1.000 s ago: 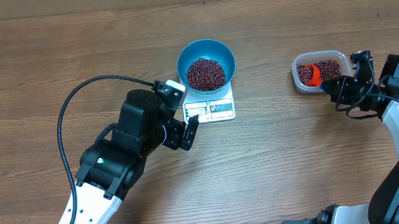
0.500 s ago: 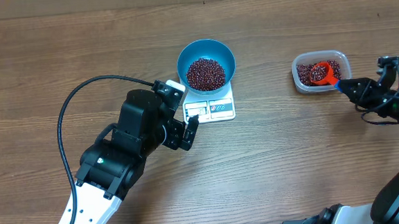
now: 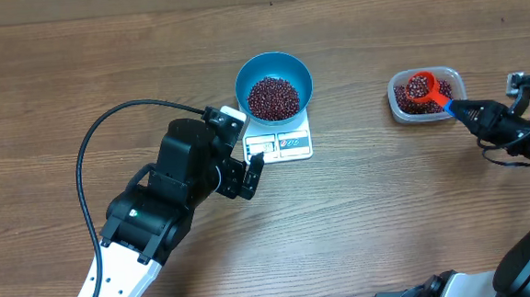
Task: Scoop item into bowl and weigh 150g on scale
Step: 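Lift the filled scoop and carry it left over the blue bowl, then tilt the red scoop to pour beans into the blue bowl, then move the empty scoop right back to the bean tub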
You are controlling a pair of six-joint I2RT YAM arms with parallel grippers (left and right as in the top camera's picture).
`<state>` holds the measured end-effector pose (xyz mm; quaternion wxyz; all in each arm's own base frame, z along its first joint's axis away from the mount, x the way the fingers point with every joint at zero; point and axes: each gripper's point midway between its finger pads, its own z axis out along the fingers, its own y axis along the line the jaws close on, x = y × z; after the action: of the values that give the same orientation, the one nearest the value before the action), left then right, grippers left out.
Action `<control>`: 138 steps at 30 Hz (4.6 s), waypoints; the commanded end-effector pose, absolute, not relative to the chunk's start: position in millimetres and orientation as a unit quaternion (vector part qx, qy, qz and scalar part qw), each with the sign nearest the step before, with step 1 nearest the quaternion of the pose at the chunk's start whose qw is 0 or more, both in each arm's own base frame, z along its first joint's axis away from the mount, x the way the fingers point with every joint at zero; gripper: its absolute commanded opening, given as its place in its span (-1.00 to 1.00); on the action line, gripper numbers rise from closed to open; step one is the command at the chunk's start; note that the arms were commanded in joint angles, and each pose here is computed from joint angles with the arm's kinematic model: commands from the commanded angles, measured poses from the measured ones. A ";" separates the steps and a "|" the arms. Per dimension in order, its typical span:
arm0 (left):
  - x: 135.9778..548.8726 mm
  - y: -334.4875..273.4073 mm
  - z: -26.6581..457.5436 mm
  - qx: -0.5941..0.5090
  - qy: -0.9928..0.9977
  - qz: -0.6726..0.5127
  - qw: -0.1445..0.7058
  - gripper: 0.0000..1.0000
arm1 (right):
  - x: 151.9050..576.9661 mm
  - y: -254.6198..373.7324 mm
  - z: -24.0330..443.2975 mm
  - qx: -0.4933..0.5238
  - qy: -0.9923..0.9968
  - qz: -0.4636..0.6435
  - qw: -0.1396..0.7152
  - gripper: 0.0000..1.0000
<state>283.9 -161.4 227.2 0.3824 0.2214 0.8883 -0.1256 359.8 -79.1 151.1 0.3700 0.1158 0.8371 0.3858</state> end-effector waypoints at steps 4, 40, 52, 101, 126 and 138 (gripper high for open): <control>284.0 -162.4 226.1 0.218 0.889 -0.132 0.379 0.99 | 359.5 -60.8 182.1 0.088 0.790 0.471 0.383 -0.93; 284.0 -162.5 226.1 0.218 0.889 -0.133 0.379 0.99 | 392.2 116.8 206.1 -0.035 0.787 0.543 0.291 -0.93; 284.0 -162.4 226.1 0.218 0.889 -0.132 0.379 0.99 | 406.5 115.6 197.5 -0.036 0.805 0.493 0.327 -0.93; 284.0 -162.5 226.2 0.218 0.889 -0.133 0.379 0.99 | 419.8 180.1 176.3 -0.395 0.751 0.192 0.492 -0.93; 284.0 -162.5 226.2 0.218 0.889 -0.133 0.379 0.99 | 419.4 180.2 175.9 -0.488 0.695 0.129 0.512 -0.93; 284.0 -162.5 226.1 0.218 0.889 -0.133 0.379 0.99 | 419.2 180.1 175.5 -0.504 0.685 0.117 0.514 -0.93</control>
<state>283.9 -161.5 227.3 0.3825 0.2212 0.8882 -0.1257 415.8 177.8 171.8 0.5084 -0.4935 0.6942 0.1268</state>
